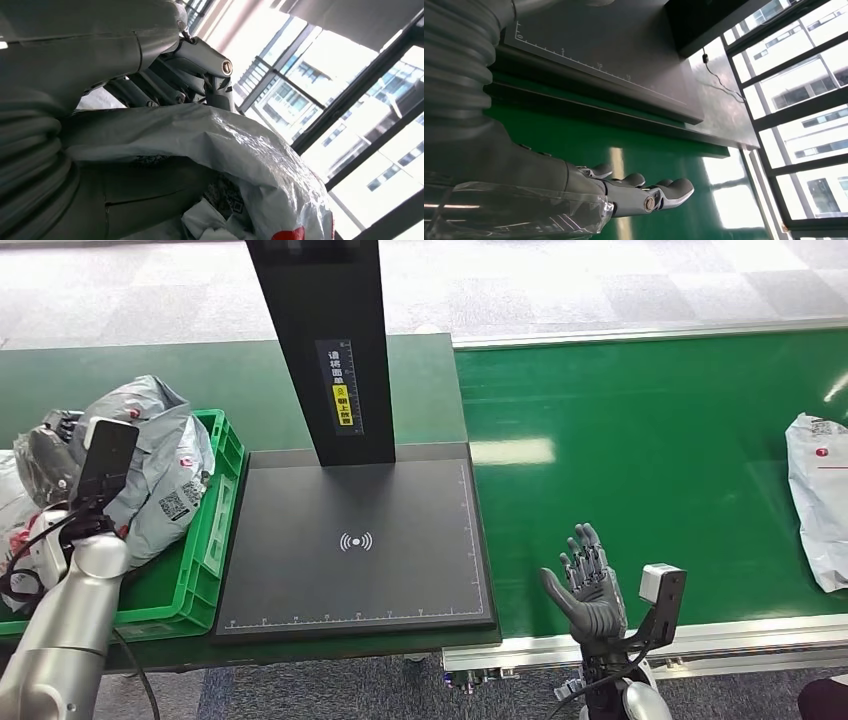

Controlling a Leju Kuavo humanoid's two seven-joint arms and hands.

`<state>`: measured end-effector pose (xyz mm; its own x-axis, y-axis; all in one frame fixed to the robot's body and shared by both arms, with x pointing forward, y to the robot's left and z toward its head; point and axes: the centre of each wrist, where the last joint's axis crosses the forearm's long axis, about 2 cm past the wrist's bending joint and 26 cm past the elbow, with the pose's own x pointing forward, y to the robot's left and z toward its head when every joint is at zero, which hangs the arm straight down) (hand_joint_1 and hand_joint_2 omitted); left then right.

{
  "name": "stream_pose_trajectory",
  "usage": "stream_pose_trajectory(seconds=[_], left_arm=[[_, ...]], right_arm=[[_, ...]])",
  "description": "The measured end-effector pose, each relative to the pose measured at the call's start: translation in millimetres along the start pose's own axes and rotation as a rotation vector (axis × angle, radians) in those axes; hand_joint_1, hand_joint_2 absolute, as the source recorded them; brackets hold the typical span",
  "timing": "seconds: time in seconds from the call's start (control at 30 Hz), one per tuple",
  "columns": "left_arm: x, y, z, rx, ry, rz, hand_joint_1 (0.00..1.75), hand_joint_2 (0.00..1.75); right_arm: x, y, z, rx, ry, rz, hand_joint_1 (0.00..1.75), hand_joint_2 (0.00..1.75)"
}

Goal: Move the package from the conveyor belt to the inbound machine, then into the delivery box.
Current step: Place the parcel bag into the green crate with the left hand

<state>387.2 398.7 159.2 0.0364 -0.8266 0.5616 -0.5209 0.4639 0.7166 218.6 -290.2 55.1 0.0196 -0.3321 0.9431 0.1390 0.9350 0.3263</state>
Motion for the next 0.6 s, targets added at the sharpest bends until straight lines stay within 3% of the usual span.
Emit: stream_pose_trajectory(seconds=[0.03, 0.07, 0.27, 0.6], left_arm=[[-1, -3, 2, -0.021, 0.007, -0.002, 0.10, 1.75], [-1, -6, 4, -0.043, 0.015, -0.003, 0.00, 1.75], [-1, -19, 5, -0.146, 0.066, -0.012, 0.00, 1.75], [3, -19, -2, -0.166, 0.082, 0.051, 0.00, 1.75]], right_arm=[[0, -2, 1, 0.000, 0.001, 0.000, 0.00, 1.75], [0, -3, 2, -0.001, 0.002, 0.000, 0.00, 1.75], [-2, -11, 10, -0.009, 0.009, 0.004, 0.00, 1.75], [-1, -13, 21, -0.009, 0.008, 0.007, 0.00, 1.75]])
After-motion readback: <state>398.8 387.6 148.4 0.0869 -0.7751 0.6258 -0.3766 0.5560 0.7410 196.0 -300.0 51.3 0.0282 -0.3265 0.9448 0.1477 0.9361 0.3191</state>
